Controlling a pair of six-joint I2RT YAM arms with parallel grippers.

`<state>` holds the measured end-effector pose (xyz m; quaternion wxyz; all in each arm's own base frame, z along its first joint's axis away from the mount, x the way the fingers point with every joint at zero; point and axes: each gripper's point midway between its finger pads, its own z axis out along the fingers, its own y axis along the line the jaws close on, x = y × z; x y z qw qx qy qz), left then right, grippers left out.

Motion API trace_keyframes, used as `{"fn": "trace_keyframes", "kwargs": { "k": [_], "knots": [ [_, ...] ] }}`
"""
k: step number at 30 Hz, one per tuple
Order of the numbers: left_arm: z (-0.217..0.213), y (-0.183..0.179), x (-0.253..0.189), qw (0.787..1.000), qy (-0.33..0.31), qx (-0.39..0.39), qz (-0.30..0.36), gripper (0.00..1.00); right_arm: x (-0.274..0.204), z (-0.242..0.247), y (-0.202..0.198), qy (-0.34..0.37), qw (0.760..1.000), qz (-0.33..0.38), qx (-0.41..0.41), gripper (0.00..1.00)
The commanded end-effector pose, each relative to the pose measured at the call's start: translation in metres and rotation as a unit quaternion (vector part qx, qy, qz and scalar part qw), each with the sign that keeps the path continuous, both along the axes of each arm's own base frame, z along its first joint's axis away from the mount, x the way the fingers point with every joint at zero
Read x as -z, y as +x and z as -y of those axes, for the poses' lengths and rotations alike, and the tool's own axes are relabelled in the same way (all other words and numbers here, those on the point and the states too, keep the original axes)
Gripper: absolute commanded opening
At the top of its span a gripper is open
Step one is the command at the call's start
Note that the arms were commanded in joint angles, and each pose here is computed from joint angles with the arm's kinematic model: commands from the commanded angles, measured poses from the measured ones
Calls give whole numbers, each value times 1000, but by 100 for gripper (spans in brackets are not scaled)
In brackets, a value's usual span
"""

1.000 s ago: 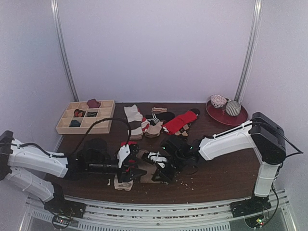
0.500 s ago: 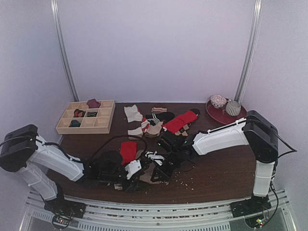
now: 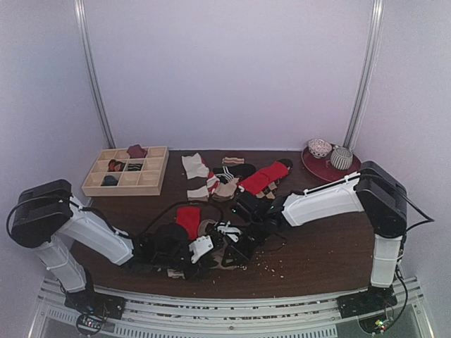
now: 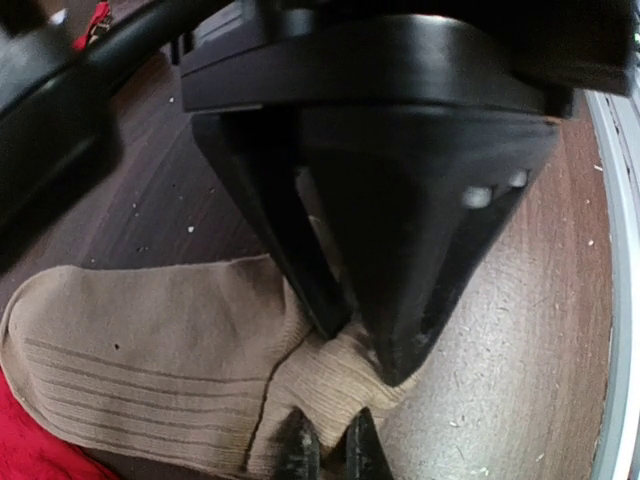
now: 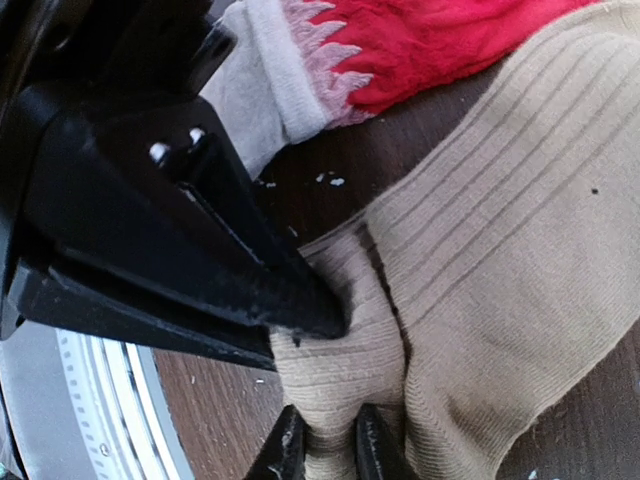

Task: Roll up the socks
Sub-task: Roll the sock at the center of the board.

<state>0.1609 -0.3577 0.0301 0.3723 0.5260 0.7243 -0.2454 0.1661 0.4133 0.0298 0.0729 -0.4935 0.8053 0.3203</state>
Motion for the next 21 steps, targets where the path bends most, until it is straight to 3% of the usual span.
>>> {"fn": "trace_keyframes", "kwargs": {
  "k": [1, 6, 11, 17, 21],
  "knots": [
    [4, -2, 12, 999, 14, -11, -33, 0, 44, 45, -27, -100, 994, -35, -1, 26],
    [-8, -9, 39, 991, 59, -45, -114, 0, -11, 32, -11, 40, 996, 72, 16, 45],
    [-11, -30, 52, 973, 83, -46, -209, 0, -69, 38, -2, 176, 955, 240, 17, 60],
    [-19, -40, 51, 949, 80, -58, -298, 0, -70, 39, -19, 144, 893, 421, -61, 63],
    [-20, -48, 52, 941, 80, -49, -326, 0, -54, 32, -19, 99, 880, 455, -96, 64]
  ]
}}
